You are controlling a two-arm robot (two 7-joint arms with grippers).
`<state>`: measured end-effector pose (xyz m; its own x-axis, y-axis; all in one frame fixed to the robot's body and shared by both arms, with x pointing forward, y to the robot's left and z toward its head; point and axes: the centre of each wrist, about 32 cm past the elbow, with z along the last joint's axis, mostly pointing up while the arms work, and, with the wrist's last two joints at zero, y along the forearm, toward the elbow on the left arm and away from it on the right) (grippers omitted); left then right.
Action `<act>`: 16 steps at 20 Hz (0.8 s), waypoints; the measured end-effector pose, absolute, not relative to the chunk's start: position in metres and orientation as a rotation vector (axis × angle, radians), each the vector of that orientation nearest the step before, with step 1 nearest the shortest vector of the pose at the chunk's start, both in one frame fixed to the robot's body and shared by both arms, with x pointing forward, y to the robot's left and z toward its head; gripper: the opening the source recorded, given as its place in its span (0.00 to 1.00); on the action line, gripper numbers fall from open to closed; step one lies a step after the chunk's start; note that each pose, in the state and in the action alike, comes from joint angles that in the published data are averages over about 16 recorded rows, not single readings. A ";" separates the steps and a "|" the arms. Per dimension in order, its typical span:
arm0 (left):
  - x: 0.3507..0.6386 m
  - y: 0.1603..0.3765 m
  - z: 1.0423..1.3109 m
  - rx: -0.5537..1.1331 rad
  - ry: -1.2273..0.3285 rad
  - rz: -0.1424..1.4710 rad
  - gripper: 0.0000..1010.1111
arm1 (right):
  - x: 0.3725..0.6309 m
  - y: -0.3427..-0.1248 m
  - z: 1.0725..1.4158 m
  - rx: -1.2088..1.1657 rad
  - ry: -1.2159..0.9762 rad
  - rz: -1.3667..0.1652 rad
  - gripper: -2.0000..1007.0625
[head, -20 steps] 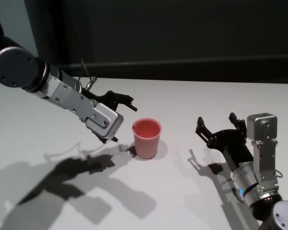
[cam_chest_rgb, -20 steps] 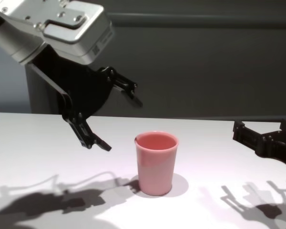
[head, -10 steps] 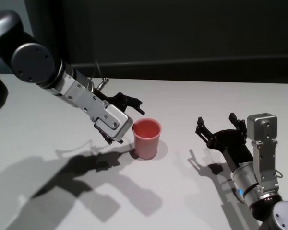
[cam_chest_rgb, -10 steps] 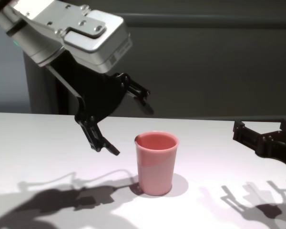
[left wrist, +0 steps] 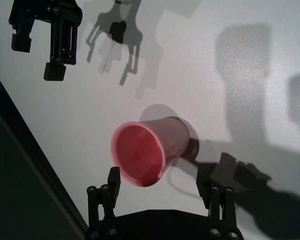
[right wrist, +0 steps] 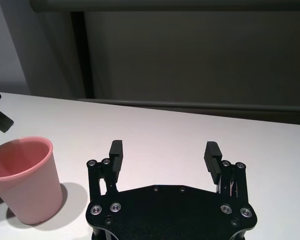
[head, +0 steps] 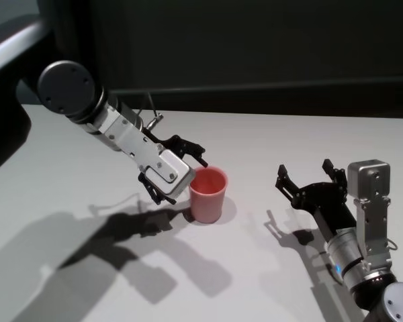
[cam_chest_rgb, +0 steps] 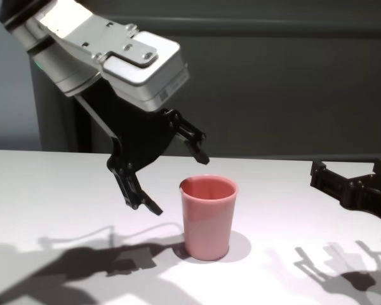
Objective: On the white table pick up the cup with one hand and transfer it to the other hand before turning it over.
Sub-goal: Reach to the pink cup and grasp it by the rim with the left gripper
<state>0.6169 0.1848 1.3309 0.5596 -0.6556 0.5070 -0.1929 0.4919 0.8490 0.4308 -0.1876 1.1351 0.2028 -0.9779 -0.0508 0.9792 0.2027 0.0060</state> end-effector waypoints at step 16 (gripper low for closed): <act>0.627 0.171 1.311 1.065 -0.950 -0.393 0.99 | 0.431 -0.188 1.135 0.040 0.039 -1.366 0.99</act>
<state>0.6266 0.1711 1.3105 0.5614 -0.6841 0.4657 -0.1558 0.4653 0.8713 0.4308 -0.1876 1.1351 0.2028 -0.9779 -0.0508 0.9792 0.2027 0.0060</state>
